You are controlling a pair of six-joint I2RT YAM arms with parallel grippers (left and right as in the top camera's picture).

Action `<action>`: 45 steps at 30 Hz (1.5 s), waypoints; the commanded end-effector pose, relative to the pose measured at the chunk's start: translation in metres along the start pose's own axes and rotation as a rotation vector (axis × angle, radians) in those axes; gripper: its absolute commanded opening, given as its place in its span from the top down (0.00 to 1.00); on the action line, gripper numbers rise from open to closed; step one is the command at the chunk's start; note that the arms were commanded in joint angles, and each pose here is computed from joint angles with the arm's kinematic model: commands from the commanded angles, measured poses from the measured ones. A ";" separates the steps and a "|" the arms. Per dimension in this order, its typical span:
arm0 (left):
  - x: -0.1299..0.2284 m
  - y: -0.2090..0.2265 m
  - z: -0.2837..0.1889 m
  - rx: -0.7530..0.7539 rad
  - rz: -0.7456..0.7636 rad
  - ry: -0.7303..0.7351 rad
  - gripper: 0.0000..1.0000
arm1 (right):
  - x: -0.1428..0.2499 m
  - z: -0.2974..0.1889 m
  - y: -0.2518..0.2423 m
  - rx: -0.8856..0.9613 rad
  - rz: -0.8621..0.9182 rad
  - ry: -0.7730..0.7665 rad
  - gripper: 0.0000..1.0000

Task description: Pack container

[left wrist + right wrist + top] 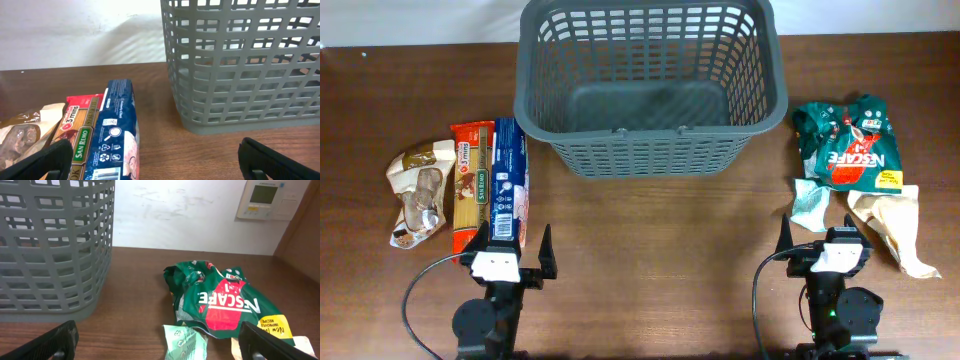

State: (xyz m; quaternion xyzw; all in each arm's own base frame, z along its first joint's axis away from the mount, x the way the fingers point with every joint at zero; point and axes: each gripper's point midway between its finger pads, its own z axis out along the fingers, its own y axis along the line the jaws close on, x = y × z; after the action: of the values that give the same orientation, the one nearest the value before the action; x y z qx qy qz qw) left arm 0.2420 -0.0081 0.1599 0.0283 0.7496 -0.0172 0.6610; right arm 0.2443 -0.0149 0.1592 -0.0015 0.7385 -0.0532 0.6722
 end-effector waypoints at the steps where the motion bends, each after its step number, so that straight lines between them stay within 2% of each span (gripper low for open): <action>1: 0.006 -0.002 0.001 0.010 -0.010 0.007 0.01 | 0.002 0.000 -0.003 0.016 0.002 0.000 0.01; 11: 0.006 -0.002 0.001 0.009 -0.010 0.007 0.01 | -0.004 0.000 -0.003 0.013 0.007 -0.025 0.01; 18: 0.006 -0.002 0.001 0.010 -0.010 0.007 0.01 | -0.004 -0.006 0.046 -0.276 0.228 -0.002 0.01; 22: 0.006 -0.002 0.001 0.010 -0.010 0.007 0.01 | -0.030 -0.012 0.044 -0.278 0.296 -0.034 0.01; 24: 0.006 -0.002 0.001 0.009 -0.010 0.007 0.01 | -0.052 -0.014 0.025 -0.180 0.297 -0.036 0.01; 27: 0.006 -0.002 0.001 0.010 -0.010 0.007 0.01 | -0.076 -0.011 0.006 -0.072 0.169 0.052 0.01; 32: 0.006 -0.002 0.001 0.009 -0.010 0.007 0.01 | -0.119 0.027 -0.016 -0.015 -0.027 0.340 0.01; 38: 0.006 -0.002 0.001 0.010 -0.010 0.007 0.01 | -0.177 0.087 -0.028 -0.074 0.030 0.580 0.01; 40: 0.006 -0.002 0.001 0.010 -0.010 0.007 0.01 | -0.188 0.110 -0.038 -0.051 0.028 0.599 0.01; 43: 0.006 -0.002 0.001 0.010 -0.010 0.007 0.01 | -0.190 0.145 -0.058 -0.004 0.085 0.625 0.01; 45: 0.006 -0.002 0.001 0.009 -0.010 0.007 0.01 | -0.176 0.166 -0.070 0.017 0.105 0.671 0.01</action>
State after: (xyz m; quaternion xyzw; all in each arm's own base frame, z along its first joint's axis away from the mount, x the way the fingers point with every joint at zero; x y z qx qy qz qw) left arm 0.2422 -0.0081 0.1562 0.0282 0.7519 -0.0174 0.6585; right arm 0.4024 -0.0662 0.3360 0.0371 0.9101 -0.0234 0.4120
